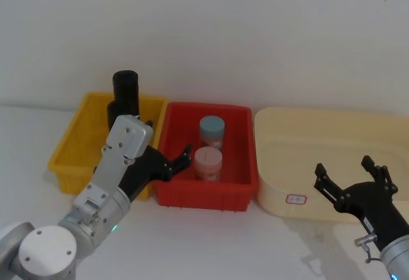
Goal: Pick up the garbage bag with the one hand and transfer it to the other hand.
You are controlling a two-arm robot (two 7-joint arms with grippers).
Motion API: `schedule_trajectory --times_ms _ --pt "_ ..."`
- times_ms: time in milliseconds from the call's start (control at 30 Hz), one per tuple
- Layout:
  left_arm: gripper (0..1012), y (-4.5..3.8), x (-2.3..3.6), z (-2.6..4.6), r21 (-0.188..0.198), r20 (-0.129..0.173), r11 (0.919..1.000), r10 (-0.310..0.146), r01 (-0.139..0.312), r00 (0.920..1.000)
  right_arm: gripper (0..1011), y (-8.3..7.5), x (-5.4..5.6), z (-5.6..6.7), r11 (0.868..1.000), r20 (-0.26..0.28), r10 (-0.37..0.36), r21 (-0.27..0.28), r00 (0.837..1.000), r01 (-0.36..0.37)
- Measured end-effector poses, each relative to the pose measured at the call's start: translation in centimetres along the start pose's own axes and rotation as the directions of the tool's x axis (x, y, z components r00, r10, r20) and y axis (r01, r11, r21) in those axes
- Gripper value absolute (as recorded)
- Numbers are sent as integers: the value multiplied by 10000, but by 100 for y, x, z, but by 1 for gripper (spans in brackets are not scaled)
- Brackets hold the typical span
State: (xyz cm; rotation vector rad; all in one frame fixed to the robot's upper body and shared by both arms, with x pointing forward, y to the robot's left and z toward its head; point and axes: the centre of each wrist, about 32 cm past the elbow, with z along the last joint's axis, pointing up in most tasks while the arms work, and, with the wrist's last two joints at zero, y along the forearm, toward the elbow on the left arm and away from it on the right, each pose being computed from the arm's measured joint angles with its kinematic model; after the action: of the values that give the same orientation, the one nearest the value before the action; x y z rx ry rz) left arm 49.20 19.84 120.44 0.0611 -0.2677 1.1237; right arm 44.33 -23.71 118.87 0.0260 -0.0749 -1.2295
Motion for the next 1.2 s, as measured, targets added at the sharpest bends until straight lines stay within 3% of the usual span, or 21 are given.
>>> schedule_trajectory --times_ms 1200 --pt "1001 0 0 0 0 -1 10000 1 -1 10000 1000 24 13 14 10000 23 71 44 10000 -71"
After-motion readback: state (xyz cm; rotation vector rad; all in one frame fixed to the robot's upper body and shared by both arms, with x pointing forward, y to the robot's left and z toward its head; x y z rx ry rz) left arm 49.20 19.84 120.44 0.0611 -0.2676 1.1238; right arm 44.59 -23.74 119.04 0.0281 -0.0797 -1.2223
